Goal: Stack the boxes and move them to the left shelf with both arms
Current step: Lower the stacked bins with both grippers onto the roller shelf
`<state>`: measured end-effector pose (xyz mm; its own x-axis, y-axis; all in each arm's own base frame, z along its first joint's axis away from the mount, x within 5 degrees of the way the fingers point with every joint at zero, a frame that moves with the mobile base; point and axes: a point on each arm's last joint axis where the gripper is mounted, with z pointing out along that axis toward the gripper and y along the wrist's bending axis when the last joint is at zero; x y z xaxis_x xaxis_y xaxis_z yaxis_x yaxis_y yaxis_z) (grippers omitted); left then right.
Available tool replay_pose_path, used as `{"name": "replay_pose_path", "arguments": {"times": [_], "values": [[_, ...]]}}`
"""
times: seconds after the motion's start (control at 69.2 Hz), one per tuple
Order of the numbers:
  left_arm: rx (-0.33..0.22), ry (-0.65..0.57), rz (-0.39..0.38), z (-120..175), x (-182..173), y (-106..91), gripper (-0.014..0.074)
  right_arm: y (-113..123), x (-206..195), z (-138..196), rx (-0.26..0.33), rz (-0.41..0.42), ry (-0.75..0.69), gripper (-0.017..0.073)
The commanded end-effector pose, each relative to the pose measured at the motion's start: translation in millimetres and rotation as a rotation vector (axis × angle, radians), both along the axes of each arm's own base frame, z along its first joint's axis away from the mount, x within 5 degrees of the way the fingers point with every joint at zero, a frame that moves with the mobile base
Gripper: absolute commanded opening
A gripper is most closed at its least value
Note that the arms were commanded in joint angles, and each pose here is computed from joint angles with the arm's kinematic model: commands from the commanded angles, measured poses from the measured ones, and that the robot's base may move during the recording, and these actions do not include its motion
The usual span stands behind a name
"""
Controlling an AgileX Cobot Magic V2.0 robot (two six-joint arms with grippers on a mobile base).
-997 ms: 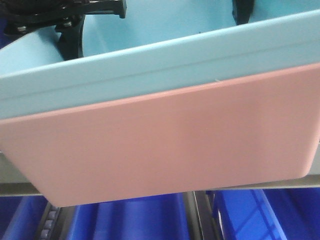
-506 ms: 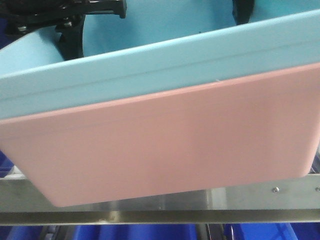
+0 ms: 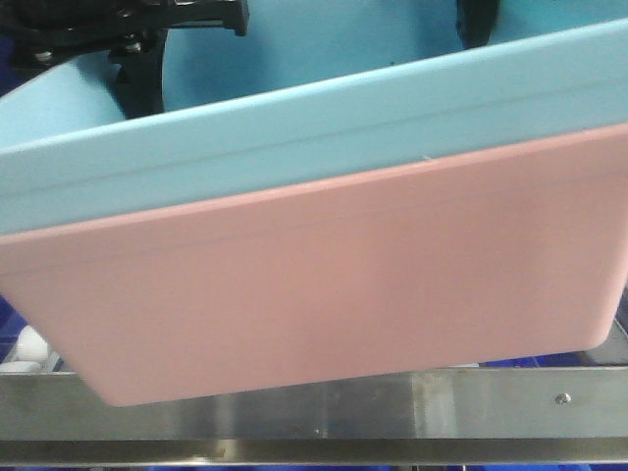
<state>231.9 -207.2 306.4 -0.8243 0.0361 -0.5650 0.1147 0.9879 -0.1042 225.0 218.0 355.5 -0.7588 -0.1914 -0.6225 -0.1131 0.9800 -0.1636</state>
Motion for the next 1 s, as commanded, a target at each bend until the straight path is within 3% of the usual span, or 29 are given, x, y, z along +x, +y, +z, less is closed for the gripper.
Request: {"name": "replay_pose_path", "arguments": {"times": [0.0,0.665,0.983], "values": [[-0.240,-0.173,-0.124,37.3,-4.1,-23.6,-0.0010,4.6,-12.7,22.0,0.101,0.049,-0.020,0.0053],[-0.240,-0.173,-0.124,37.3,-4.1,-23.6,-0.0010,5.8,-12.2,22.6,0.112,0.058,-0.028,0.0053],[-0.169,-0.211,-0.102,37.4,6.3,-11.3,-0.0010,9.2,-9.3,25.1,0.143,0.093,-0.059,0.0053]]}}
